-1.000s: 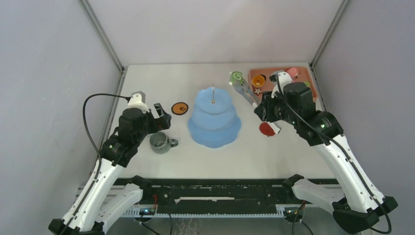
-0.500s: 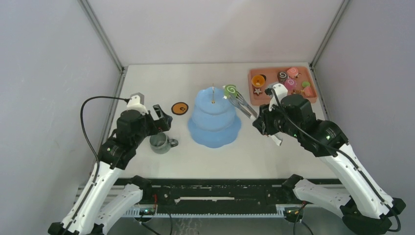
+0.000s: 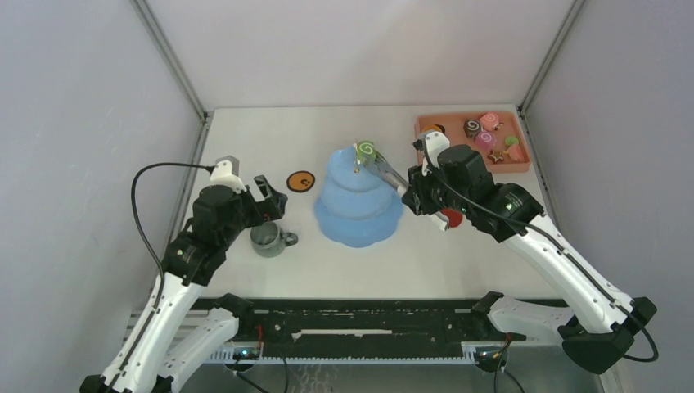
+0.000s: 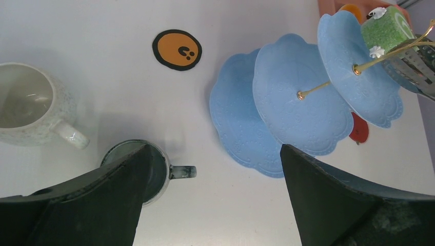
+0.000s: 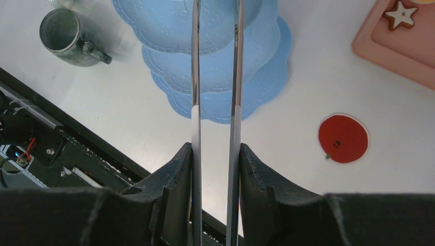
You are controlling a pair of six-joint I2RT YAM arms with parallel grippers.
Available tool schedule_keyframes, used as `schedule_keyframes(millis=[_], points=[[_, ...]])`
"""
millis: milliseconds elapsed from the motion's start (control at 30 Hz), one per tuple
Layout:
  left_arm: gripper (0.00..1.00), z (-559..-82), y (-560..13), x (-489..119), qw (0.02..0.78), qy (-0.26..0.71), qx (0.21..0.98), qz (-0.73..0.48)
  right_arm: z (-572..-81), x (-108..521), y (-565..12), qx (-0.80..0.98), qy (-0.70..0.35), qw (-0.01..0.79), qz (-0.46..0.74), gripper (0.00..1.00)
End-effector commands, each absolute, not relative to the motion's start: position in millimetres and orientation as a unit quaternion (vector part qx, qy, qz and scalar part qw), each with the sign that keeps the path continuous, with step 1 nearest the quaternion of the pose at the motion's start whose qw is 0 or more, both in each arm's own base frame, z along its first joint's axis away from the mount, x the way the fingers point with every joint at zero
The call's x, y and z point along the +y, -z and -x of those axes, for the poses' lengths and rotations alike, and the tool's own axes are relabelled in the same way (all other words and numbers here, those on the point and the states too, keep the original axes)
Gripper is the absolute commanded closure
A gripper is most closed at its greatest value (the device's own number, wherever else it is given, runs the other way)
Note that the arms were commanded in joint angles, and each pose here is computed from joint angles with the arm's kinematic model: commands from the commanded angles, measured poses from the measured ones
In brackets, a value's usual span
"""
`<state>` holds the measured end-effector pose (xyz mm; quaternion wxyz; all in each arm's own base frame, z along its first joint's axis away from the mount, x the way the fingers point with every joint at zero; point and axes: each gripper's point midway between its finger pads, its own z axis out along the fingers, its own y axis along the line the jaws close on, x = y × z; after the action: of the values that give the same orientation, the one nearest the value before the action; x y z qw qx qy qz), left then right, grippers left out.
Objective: Serve the afternoon tea
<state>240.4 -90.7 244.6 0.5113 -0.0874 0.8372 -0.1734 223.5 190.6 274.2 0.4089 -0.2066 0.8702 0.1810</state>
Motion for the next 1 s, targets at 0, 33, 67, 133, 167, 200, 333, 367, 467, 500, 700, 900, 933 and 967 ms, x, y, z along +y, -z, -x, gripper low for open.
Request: schedule_keyframes(millis=[0,33,67,133,167,200,333,367,467,500,700,900,933,967], points=[[0.0,-243,-252,-92,0.517,0.182,0.831,0.093,-233,203,-296,0.843,-0.201,0.448,0.22,1.0],[0.0,-244,-252,-93,0.517,0.184,0.831,0.093,-234,203,-295,0.844,-0.198,0.447,0.22,1.0],[0.0,-244,-252,-94,0.516,0.184,0.831,0.093,-235,203,-294,0.845,-0.197,0.447,0.219,1.0],[0.0,-245,-251,-94,0.515,0.184,0.832,0.093,-236,204,-291,0.847,-0.194,0.443,0.219,0.97],[0.0,-245,-251,-94,0.515,0.185,0.832,0.093,-237,204,-290,0.848,-0.193,0.441,0.219,0.93],[0.0,-245,-251,-95,0.515,0.186,0.832,0.093,-237,205,-288,0.85,-0.193,0.439,0.22,0.89],[0.0,-245,-251,-95,0.515,0.186,0.832,0.092,-236,204,-286,0.853,-0.191,0.433,0.219,0.72],[0.0,-245,-250,-95,0.514,0.186,0.832,0.092,-235,204,-287,0.853,-0.191,0.434,0.218,0.67],[0.0,-245,-251,-95,0.515,0.186,0.832,0.092,-233,200,-291,0.85,-0.192,0.44,0.214,0.58],[0.0,-245,-251,-95,0.515,0.186,0.832,0.092,-232,200,-293,0.849,-0.193,0.443,0.213,0.57],[0.0,-248,-250,-97,0.512,0.188,0.833,0.09,-229,195,-297,0.848,-0.193,0.448,0.209,0.52],[0.0,-250,-252,-99,0.512,0.19,0.833,0.087,-224,189,-303,0.844,-0.194,0.457,0.205,0.52],[0.0,-249,-252,-99,0.512,0.19,0.833,0.087,-224,187,-303,0.844,-0.19,0.459,0.203,0.51],[0.0,-250,-252,-99,0.513,0.189,0.833,0.086,-224,183,-303,0.845,-0.183,0.46,0.2,0.51]])
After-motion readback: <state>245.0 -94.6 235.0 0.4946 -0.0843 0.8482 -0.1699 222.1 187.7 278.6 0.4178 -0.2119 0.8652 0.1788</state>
